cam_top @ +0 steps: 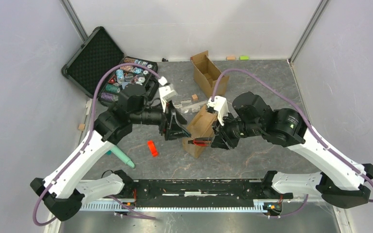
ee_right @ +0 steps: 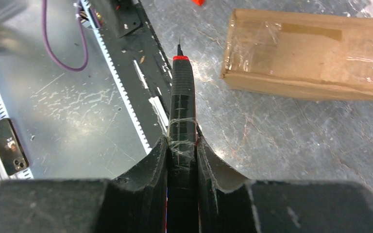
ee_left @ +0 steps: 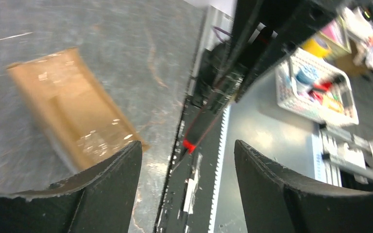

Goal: Unpack the express box

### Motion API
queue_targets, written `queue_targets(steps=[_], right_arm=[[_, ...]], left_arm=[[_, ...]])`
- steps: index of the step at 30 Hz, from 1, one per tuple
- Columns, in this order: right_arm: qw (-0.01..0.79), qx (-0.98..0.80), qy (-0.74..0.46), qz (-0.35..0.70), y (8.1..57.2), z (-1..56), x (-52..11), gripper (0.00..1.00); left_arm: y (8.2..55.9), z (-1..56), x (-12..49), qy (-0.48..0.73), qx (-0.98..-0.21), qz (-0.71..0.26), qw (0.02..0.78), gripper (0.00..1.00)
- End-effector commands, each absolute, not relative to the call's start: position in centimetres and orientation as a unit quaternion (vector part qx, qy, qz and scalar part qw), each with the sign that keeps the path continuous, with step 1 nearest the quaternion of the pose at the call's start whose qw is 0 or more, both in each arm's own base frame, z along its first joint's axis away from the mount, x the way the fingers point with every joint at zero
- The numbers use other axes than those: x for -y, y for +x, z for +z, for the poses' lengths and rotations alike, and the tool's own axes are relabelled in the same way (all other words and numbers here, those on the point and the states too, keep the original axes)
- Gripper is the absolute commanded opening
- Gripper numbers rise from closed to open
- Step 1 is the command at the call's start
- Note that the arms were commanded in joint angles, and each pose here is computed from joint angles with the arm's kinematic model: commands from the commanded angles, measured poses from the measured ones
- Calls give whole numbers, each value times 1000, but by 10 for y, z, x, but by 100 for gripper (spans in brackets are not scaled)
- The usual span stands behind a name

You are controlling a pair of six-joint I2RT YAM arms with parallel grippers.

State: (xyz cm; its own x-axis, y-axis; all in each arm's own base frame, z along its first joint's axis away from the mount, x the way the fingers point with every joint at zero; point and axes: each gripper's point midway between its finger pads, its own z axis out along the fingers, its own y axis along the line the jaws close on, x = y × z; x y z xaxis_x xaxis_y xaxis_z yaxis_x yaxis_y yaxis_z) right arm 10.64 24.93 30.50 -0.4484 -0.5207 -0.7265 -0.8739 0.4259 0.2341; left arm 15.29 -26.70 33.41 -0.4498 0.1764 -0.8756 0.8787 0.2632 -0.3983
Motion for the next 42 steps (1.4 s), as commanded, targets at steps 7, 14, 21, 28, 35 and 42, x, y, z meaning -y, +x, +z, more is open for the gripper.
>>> queue_targets(steps=[7, 14, 21, 28, 35, 42], right_arm=[[312, -744, -457, 374, 91, 331, -260, 0], [323, -738, -452, 382, 94, 335, -266, 0], [376, -736, -415, 380, 114, 348, -273, 21], [532, -684, -284, 411, 153, 407, -268, 98], [609, -622, -194, 451, 177, 432, -254, 98], [595, -574, -192, 529, 178, 432, -261, 95]], left_arm=[[105, 321, 311, 504, -602, -544, 297, 80], [89, 310, 326, 521, -574, -572, 270, 74], [85, 309, 335, 519, -544, -608, 255, 22], [120, 333, 329, 422, -541, -651, 324, 2], [132, 354, 317, 377, -526, -676, 351, 2], [134, 365, 315, 362, -516, -688, 360, 2]])
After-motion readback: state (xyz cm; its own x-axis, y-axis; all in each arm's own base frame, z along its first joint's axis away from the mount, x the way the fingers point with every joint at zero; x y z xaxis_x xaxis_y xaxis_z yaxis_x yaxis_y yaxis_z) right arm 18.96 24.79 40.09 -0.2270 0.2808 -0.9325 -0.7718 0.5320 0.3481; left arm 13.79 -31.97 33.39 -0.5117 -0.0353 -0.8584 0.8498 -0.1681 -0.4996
